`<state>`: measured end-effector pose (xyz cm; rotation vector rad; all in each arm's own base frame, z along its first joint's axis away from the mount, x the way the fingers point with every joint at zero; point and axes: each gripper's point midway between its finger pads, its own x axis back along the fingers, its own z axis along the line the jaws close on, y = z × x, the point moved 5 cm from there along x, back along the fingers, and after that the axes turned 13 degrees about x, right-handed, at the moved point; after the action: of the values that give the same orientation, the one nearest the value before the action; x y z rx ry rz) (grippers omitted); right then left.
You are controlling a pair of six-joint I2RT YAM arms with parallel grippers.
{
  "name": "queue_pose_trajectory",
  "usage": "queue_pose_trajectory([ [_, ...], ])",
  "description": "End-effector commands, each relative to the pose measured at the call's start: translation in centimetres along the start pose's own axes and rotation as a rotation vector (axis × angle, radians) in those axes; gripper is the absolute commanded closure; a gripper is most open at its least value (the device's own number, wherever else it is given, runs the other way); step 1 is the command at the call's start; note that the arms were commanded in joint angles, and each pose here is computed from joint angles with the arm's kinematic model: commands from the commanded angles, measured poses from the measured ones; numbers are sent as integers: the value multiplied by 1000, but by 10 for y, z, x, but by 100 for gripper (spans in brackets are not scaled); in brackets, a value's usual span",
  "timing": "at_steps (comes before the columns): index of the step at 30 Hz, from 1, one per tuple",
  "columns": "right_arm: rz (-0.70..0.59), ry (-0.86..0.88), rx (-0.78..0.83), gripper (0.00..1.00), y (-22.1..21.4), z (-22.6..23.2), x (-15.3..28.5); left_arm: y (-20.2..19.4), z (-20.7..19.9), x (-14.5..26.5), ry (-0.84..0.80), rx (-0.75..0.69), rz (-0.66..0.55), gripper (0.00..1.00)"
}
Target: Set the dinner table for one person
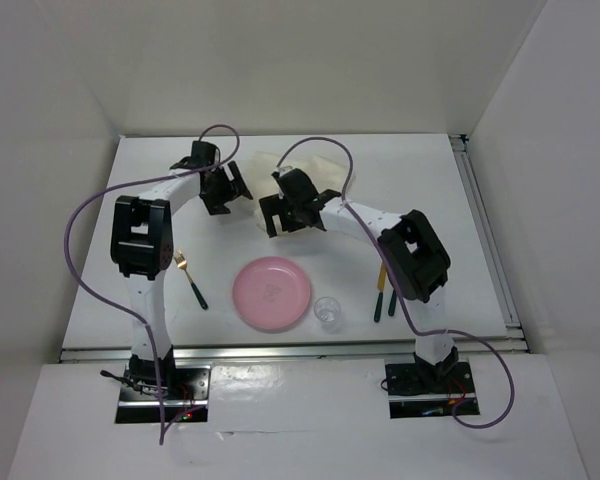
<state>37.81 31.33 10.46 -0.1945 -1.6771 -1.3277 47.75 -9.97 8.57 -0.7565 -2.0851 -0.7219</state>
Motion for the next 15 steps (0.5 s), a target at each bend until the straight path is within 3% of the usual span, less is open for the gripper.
queue_pose_trajectory([
  [1, -126, -73, 99, 0, 27, 1, -9, -1, -23, -7, -95, 8, 59, 4],
  [6, -104, -73, 177, 1, 17, 15, -27, 0, -25, -17, -106, 26, 76, 11],
  [10, -83, -93, 213, 10, 8, 21, -41, -2, -28, -19, -132, 24, 96, 45],
  [11, -93, -105, 212, 12, 12, 20, -40, -2, -28, -19, -132, 24, 96, 64],
  [13, -94, -128, 197, 17, 10, 18, -45, -2, -28, -19, -132, 24, 96, 82],
  [15, -105, -150, 184, 37, 10, 16, -49, -4, -28, -18, -131, 26, 109, 100],
])
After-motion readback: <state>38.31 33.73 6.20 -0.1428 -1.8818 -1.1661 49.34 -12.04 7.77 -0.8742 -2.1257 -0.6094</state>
